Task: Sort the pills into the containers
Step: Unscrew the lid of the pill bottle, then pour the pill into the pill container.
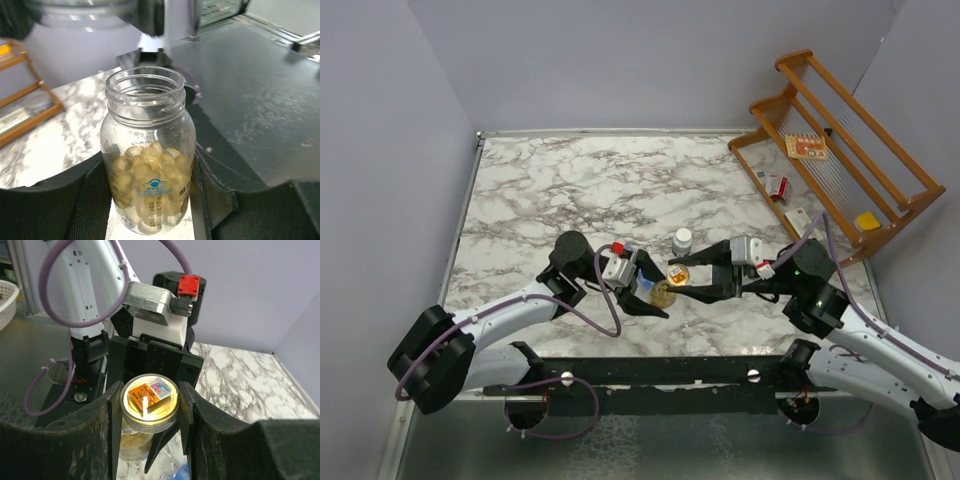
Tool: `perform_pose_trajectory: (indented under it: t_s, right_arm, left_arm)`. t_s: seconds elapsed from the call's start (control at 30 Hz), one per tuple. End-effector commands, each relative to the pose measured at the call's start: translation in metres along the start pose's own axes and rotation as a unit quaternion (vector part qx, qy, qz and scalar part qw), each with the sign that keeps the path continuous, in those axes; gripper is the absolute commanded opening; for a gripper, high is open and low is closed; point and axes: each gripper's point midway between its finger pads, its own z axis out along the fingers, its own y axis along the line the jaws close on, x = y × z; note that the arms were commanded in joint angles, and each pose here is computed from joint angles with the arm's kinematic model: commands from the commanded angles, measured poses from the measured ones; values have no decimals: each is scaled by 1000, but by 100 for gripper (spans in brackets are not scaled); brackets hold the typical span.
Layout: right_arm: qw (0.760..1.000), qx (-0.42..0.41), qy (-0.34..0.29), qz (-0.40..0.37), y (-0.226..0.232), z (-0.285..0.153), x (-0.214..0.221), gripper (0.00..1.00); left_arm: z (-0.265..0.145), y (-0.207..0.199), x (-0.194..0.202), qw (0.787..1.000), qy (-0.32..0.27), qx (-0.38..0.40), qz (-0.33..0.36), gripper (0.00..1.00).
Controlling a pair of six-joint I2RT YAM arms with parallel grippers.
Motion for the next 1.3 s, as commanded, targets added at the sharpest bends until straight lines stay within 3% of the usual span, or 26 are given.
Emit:
perform_pose_trajectory:
  t_s: [0.0,0.17,0.37,0.5,0.67,0.9,1.07,1.27]
  right_arm:
    - [998,-61,-14,-22,21,-6,-18,1]
    - [999,-20,-14,-31,8,-7,-20,1]
    - [981,191,-18,-14,-58,-26,-15,1]
    - [964,265,-15,-6,-80,-39,-12,1]
    - [946,324,20,14,-102,-45,11,1]
    - [923,375,77,34,-122,-43,58,1]
    - [902,423,77,36,-137,-51,67,1]
    - [870,485,76,47,-148,-68,83,1]
  left_arm:
    - [0,-41,-17,989,-4,144,20,0]
    - [2,-32,-21,994,-10,102,35,0]
    - [2,-6,-13,1000,-11,9,23,0]
    - [-2,17,-2,998,0,-58,4,0]
    - [-20,58,9,981,24,-192,-6,0]
    - [-39,67,32,963,56,-262,-28,0]
    - [-58,77,64,935,96,-331,-86,0]
    - [-67,71,95,915,129,-353,-148,0]
